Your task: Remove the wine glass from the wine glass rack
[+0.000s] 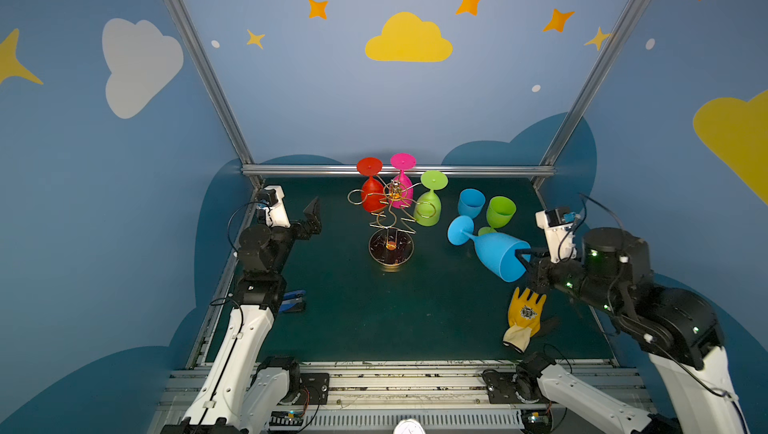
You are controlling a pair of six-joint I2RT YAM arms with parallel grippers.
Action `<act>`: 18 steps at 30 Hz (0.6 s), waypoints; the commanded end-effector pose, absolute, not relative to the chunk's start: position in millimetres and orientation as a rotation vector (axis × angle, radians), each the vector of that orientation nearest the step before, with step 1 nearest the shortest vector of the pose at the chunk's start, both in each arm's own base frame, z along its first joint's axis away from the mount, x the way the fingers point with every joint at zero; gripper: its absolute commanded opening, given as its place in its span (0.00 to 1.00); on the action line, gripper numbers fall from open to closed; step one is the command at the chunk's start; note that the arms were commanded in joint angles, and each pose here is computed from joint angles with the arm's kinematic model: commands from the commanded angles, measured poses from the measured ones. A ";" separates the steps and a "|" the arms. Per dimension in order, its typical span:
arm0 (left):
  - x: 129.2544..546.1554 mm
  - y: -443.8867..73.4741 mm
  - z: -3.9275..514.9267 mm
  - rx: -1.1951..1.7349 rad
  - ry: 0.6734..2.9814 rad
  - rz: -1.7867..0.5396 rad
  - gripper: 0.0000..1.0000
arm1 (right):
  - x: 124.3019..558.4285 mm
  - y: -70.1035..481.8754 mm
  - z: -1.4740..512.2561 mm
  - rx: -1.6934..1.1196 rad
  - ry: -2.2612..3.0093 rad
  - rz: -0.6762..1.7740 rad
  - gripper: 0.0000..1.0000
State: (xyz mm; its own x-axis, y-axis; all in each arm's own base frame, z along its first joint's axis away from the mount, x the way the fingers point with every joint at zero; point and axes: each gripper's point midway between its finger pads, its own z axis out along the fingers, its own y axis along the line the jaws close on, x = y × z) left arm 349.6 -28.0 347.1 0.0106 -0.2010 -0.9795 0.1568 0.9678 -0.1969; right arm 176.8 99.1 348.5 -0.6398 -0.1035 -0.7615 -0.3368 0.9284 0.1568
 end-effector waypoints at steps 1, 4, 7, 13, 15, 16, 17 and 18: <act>345.4 -23.8 359.6 -0.038 1.486 -0.250 0.97 | 165.6 73.1 308.0 -0.246 2.421 0.199 0.00; 349.0 -27.0 352.5 -0.026 1.505 -0.249 0.97 | 169.5 51.8 292.9 -0.223 2.478 0.011 0.00; 351.4 -26.0 349.2 -0.025 1.519 -0.230 0.97 | 179.9 32.0 286.0 -0.191 2.503 -0.169 0.00; 340.6 -20.2 362.6 -0.004 1.488 -0.154 0.98 | 201.3 14.1 277.5 -0.128 2.577 -0.249 0.00; 337.3 -19.5 365.7 -0.002 1.478 -0.145 0.98 | 211.5 5.1 274.4 -0.096 2.599 -0.257 0.00; 336.4 -19.1 365.7 -0.003 1.475 -0.142 0.98 | 216.7 0.2 272.3 -0.076 2.613 -0.257 0.00; 336.3 -19.1 365.3 -0.002 1.473 -0.134 0.98 | 223.3 -3.5 269.5 -0.055 2.629 -0.242 0.00; 336.4 -18.4 365.3 -0.003 1.472 -0.127 0.99 | 229.7 -8.1 265.6 -0.023 2.646 -0.219 0.00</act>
